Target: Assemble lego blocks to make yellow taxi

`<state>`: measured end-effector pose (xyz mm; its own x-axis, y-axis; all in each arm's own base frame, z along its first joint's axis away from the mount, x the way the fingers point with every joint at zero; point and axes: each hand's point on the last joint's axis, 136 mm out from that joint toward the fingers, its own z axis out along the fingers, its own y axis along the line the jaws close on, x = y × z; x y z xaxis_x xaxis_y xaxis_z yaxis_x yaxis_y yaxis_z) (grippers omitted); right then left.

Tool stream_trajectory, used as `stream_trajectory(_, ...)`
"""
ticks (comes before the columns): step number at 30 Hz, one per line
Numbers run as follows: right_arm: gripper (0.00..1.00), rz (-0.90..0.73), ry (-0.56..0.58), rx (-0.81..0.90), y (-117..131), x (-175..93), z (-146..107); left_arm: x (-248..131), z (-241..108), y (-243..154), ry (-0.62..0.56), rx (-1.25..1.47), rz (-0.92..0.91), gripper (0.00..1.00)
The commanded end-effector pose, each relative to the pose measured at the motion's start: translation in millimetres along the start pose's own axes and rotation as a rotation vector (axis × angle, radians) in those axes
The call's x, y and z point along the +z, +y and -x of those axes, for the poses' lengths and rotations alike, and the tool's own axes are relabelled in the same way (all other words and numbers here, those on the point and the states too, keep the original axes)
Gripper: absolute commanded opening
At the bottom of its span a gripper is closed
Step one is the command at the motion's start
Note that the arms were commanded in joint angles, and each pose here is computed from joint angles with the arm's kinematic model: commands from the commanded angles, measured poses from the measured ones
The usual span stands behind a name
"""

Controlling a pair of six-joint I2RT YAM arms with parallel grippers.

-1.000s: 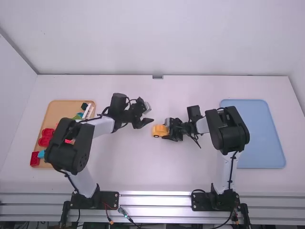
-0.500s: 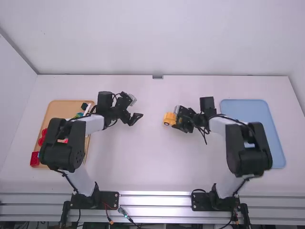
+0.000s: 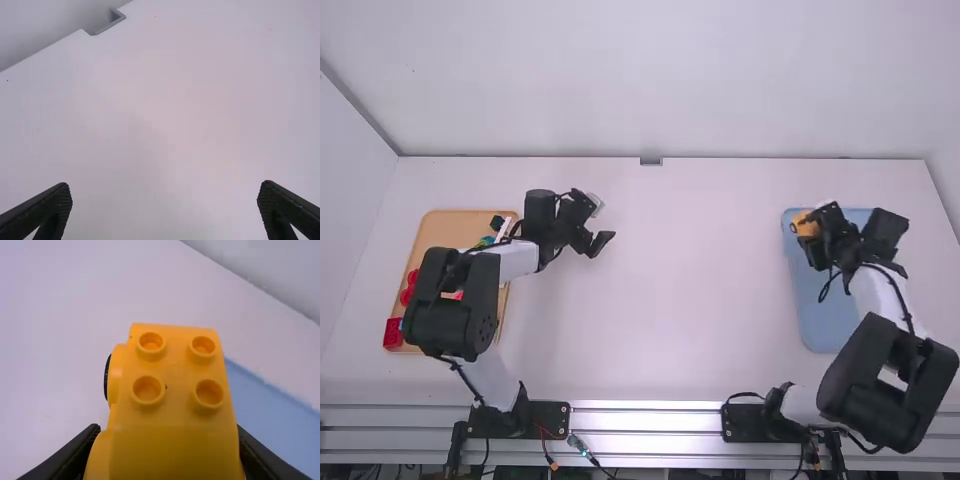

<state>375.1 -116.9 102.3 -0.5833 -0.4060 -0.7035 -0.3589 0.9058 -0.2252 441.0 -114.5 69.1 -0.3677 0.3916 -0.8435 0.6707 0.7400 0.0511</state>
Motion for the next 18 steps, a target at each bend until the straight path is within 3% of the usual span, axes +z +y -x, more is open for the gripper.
stream_trajectory(1, 0.24, -0.034, 0.056, 0.205, -21, 9, -37, -3, 6, 0, -0.017, 0.01, 0.006, 0.99)
stream_trajectory(4, 0.26, -0.059, 0.093, 0.318, -38, 22, -73, -4, 9, 4, -0.03, 0.015, 0.018, 0.99)
stream_trajectory(9, 0.35, -0.068, 0.118, 0.363, -45, 28, -97, -4, 7, 10, -0.016, 0.01, 0.056, 0.99)
stream_trajectory(13, 0.56, -0.093, 0.125, 0.385, -53, 22, -106, -6, -4, 35, 0.05, -0.067, 0.218, 0.99)
stream_trajectory(14, 0.56, -0.093, 0.125, 0.386, -54, 22, -106, -6, -4, 35, 0.052, -0.067, 0.221, 0.99)
stream_trajectory(18, 0.82, -0.1, 0.145, 0.389, -53, 22, -109, -7, -10, 36, 0.075, -0.073, 0.226, 0.99)
